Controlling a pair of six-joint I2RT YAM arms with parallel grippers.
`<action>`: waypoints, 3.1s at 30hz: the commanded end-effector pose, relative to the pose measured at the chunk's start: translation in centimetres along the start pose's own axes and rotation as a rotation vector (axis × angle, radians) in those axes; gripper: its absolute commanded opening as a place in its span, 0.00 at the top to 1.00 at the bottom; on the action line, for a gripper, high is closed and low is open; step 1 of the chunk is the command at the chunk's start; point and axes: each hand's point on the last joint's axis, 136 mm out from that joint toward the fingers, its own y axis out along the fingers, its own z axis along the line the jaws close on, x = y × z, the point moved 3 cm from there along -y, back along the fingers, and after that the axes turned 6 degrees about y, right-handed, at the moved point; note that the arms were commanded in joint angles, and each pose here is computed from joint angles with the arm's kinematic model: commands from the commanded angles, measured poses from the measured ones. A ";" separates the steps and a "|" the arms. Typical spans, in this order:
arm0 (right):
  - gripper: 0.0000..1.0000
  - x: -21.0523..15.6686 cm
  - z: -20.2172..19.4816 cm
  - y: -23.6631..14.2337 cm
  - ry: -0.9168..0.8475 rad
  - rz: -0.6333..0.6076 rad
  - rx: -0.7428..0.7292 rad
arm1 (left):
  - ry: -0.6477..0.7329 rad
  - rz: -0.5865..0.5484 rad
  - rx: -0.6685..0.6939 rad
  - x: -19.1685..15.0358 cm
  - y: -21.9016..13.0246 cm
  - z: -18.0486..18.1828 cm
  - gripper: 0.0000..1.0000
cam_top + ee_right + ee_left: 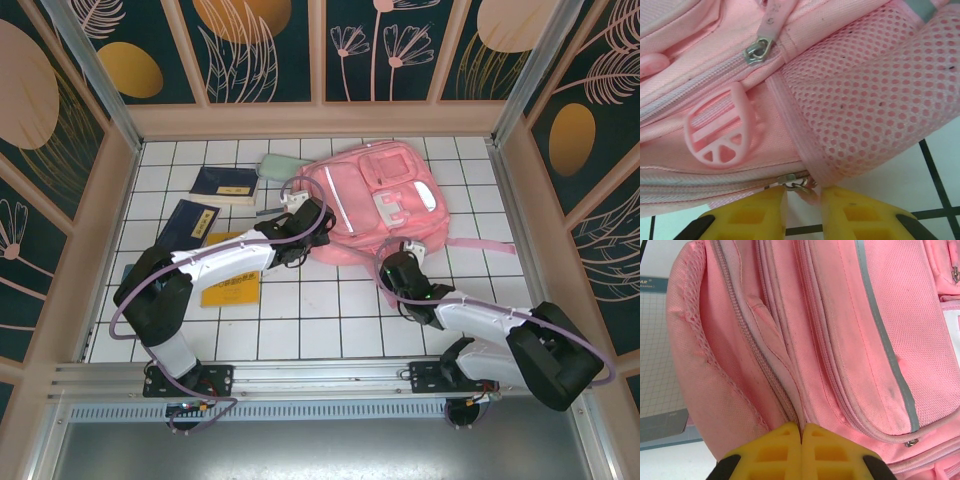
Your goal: Pack the student bag
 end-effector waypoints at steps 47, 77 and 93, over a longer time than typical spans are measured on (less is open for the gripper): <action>1.00 -2.0 11.1 -2.3 -0.268 0.074 0.241 | -0.050 0.040 -0.104 -1.1 1.8 -1.7 1.00; 0.57 1.5 6.1 -3.7 0.051 0.017 0.226 | 0.419 -0.021 -0.293 -7.5 -3.3 -2.7 0.63; 0.57 1.8 4.6 -4.1 0.083 -0.007 0.210 | 0.527 0.112 -0.351 -11.1 -0.2 -5.5 0.67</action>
